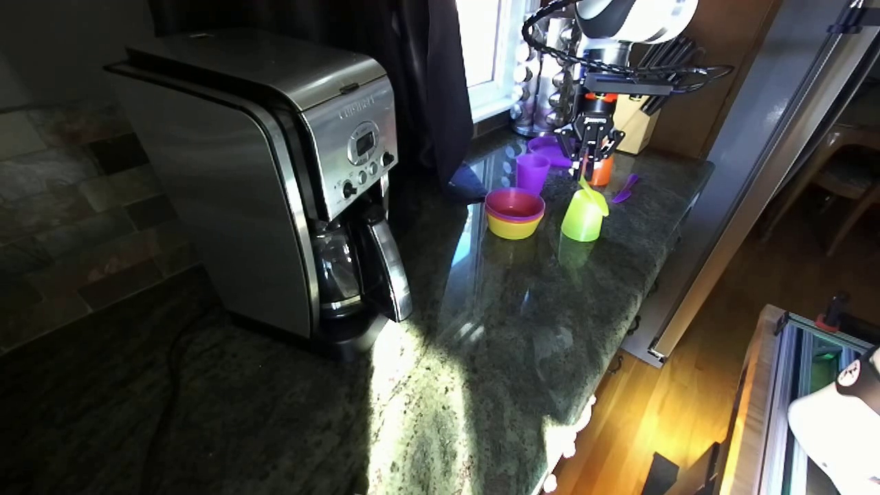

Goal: Place the yellow cup upside down then put the yellow cup on top of the yellow cup.

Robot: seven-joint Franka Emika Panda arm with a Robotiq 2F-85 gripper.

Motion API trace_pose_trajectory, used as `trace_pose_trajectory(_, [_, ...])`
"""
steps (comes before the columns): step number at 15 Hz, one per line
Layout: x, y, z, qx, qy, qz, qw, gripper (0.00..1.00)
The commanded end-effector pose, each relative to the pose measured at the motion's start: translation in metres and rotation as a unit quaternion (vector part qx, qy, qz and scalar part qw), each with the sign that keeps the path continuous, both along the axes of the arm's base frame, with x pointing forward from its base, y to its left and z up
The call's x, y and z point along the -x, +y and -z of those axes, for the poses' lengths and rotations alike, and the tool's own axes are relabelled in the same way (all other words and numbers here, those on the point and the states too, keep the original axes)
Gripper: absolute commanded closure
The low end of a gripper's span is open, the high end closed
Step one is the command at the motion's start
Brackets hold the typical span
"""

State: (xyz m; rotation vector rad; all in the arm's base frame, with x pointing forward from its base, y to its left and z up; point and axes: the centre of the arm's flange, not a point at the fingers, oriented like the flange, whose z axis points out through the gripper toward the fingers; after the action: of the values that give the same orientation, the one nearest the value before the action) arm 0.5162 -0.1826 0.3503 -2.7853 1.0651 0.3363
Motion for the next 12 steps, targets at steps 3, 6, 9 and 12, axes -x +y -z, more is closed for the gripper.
trace_pose_trajectory(3, [0.0135,0.0088,0.0037,0.011,-0.005,0.001,0.9999,0.95])
trace_pose_trajectory(6, [0.0135,0.0106,0.0048,0.011,-0.004,0.000,0.9999,0.95])
trace_pose_trajectory(9, [0.0132,0.0109,0.0054,0.012,-0.004,0.000,0.9999,0.95])
trace_pose_trajectory(12, [0.0130,0.0107,0.0058,0.014,-0.003,-0.001,0.9999,0.95])
